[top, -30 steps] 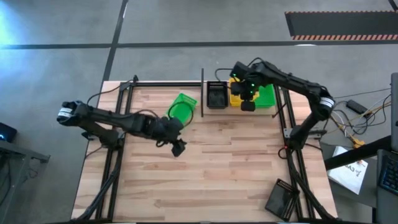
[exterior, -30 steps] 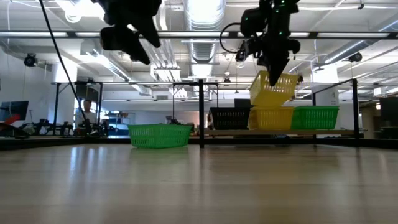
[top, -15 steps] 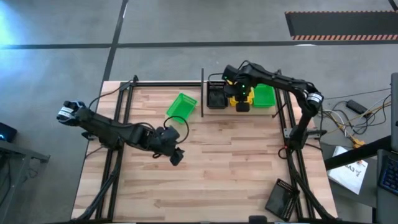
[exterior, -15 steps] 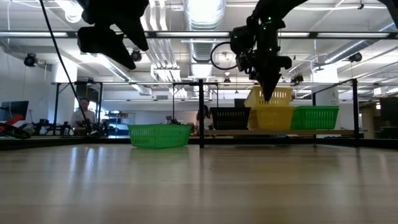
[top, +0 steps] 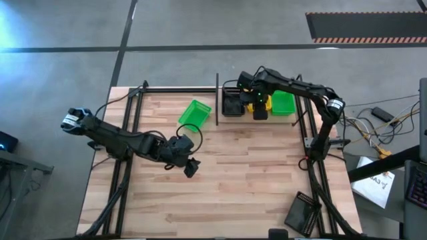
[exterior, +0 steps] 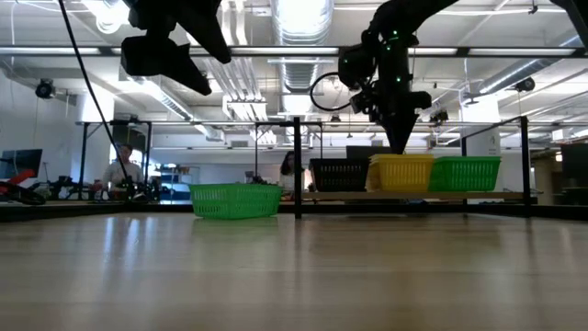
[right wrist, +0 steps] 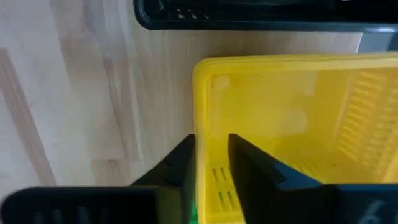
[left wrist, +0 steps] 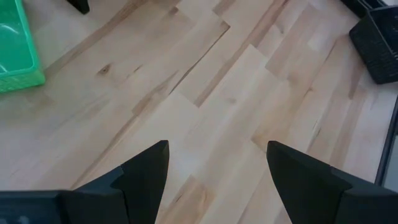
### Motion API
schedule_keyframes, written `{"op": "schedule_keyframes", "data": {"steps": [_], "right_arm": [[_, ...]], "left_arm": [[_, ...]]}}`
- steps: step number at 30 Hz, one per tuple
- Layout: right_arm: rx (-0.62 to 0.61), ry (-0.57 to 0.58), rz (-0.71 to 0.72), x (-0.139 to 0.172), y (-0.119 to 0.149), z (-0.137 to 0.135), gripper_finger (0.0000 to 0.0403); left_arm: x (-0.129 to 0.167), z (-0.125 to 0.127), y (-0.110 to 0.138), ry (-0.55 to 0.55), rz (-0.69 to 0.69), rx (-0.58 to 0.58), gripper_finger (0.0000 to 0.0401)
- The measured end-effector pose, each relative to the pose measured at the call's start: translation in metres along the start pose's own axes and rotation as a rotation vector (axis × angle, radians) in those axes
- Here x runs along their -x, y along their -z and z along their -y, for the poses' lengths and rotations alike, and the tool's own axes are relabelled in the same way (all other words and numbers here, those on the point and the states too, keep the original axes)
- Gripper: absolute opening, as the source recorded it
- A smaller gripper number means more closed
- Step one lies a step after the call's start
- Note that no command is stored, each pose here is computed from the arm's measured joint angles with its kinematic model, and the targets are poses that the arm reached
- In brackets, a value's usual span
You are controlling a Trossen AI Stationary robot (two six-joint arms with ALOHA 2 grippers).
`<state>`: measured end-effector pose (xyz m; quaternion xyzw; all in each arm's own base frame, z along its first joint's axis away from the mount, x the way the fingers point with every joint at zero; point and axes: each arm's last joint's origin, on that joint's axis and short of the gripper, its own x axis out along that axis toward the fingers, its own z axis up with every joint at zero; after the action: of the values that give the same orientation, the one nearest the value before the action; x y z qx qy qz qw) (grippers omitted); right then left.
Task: Stack baskets on shelf by color
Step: Stack the yellow bin on top of the yellow bins on the shelf, then stack the black bin on top of the black bins on the shelf
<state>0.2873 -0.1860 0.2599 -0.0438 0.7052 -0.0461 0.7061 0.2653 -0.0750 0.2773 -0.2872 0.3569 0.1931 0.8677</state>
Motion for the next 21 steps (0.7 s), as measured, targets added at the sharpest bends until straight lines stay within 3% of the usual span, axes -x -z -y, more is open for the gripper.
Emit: {"op": "schedule_keyframes", "data": {"steps": [6,12,17,21], "right_arm": [[-0.11,-0.021,0.066,0.017,0.007,-0.004,0.0155],[-0.3,-0.104,0.312,0.053,0.02,-0.022,0.0152],[-0.372,-0.12,0.408,0.069,0.036,-0.069,0.0131],[-0.426,-0.143,0.391,0.066,0.049,-0.121,0.0114]], "left_arm": [[0.0,0.0,0.0,0.001,0.001,0.0,0.0255],[0.0,0.0,0.0,0.003,0.002,-0.033,0.0255],[0.0,0.001,-0.001,0.006,0.006,-0.088,0.0255],[0.0,0.001,-0.002,0.006,0.031,-0.145,0.0255]]}}
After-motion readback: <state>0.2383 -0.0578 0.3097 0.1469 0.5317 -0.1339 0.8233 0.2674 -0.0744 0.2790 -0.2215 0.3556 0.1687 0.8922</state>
